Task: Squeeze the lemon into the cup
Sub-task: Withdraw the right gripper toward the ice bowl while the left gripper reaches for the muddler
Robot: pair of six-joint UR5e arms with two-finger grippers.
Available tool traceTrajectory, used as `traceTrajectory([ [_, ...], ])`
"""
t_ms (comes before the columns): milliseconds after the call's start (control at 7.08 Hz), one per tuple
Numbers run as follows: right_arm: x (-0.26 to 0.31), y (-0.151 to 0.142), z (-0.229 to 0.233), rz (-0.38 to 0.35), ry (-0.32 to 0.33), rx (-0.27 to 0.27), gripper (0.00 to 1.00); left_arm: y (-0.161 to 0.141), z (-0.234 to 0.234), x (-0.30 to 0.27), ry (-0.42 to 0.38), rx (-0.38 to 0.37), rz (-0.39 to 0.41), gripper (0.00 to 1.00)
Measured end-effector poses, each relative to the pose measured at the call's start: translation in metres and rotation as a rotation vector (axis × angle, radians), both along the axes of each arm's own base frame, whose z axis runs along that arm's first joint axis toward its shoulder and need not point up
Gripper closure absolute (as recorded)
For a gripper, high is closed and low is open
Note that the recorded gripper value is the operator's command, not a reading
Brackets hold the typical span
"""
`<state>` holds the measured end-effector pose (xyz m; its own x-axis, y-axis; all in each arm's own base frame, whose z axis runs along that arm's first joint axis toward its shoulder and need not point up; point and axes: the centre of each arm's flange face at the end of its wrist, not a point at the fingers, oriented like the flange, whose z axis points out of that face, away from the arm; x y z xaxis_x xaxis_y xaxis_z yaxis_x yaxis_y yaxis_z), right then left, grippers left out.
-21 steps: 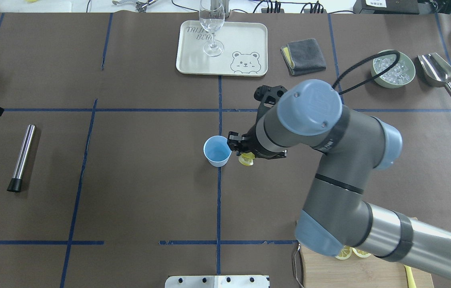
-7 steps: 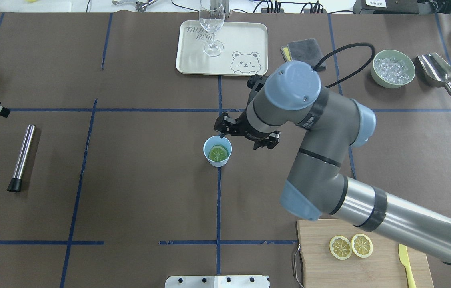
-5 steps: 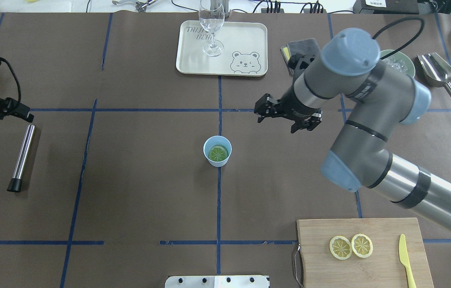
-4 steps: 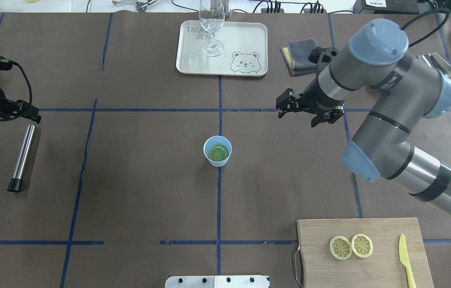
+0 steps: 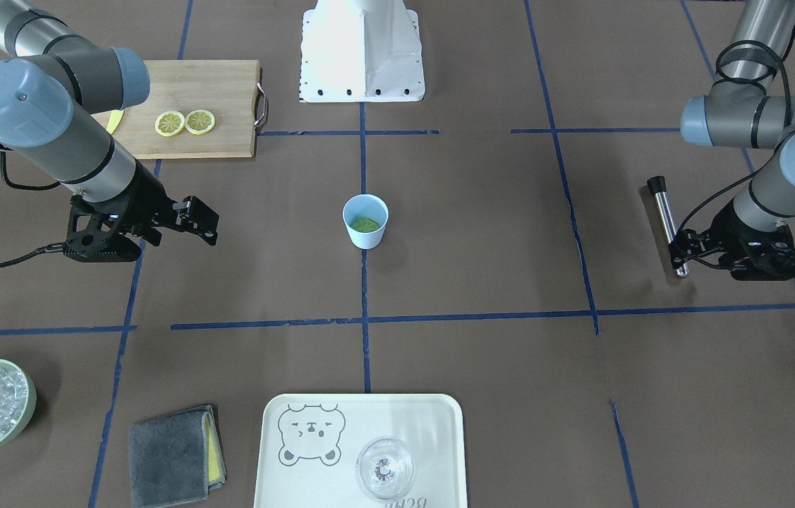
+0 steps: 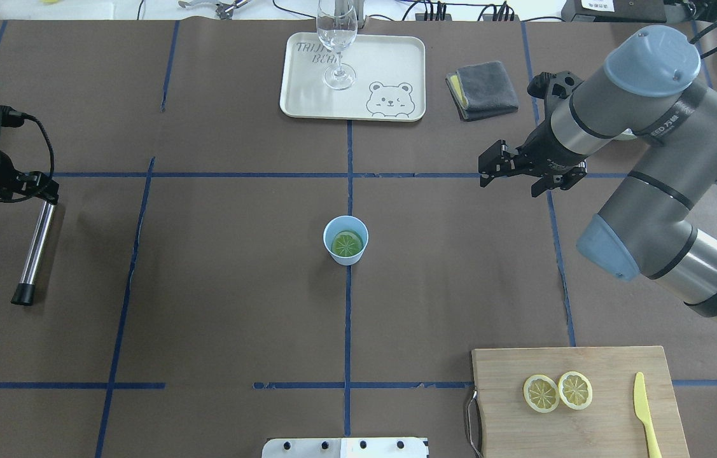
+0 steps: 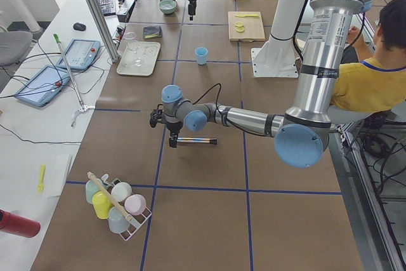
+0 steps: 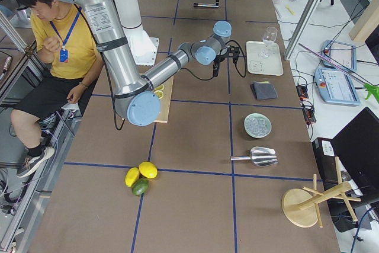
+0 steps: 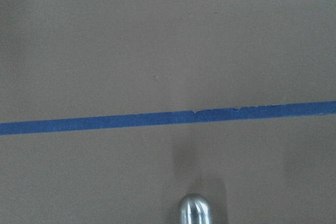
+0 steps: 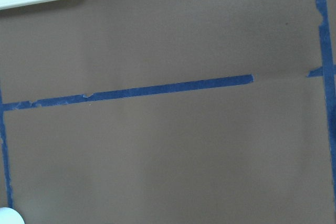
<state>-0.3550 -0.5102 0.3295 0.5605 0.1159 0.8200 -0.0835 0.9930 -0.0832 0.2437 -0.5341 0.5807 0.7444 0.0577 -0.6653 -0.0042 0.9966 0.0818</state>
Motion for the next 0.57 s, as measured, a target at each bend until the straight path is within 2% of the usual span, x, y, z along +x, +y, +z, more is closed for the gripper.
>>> traceTrajectory([
  [565,0.0015,0.0043,-0.0103,0.000,-0.016,0.012,0.00,0.0023,0.0009,0.0081,0.000,0.001,0.019,0.21],
])
